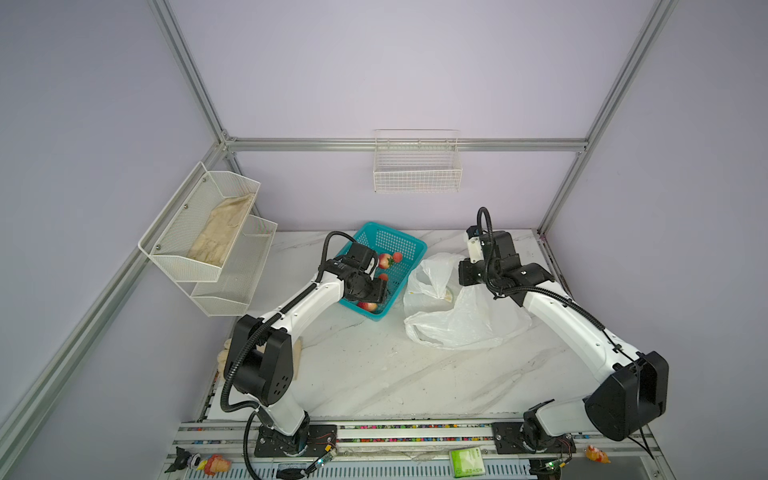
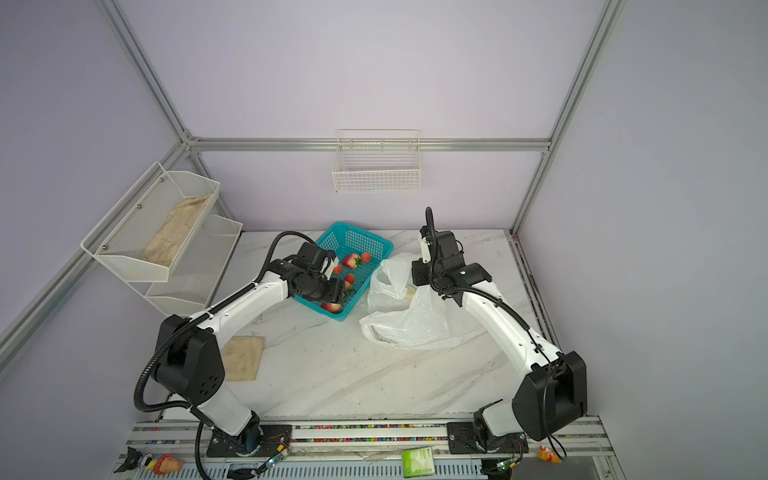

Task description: Place the fake fruits into the plastic bag and tie a complex knot

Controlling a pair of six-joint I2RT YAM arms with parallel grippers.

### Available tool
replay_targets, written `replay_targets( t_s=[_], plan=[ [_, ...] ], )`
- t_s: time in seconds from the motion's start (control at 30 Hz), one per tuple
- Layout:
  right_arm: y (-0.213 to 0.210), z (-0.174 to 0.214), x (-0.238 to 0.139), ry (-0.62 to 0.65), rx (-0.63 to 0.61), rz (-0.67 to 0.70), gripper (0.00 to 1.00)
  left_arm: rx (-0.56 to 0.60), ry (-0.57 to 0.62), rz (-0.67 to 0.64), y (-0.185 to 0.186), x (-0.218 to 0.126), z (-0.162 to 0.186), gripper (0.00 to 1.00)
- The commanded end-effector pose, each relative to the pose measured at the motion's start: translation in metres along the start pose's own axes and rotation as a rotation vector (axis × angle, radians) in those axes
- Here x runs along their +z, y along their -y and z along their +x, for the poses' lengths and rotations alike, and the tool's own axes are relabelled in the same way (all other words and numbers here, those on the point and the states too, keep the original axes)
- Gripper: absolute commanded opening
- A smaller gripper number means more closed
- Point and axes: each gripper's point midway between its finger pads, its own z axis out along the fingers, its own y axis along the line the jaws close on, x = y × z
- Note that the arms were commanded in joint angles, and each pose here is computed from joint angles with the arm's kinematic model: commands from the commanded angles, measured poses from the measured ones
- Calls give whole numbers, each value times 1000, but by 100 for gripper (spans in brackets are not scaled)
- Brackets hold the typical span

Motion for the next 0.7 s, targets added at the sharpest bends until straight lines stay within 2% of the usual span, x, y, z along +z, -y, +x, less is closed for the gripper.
replay_targets(
  t_s=[0.0,0.23,0.47,0.67],
  plan=[
    [2,-6,-7,45,8,9,0,34,156,-126,-23,-13,-58,76],
    [-1,-4,-2,37,-2,-8,0,117,-57,-71,-34,25,-49,86],
    [-1,-1,4,29,-9,-14,0,195,-166,34,-20,41,-31,93],
    [-3,-1,9,19,-5,-23,0,208,-242,-12,-32,56,-14,95]
  ],
)
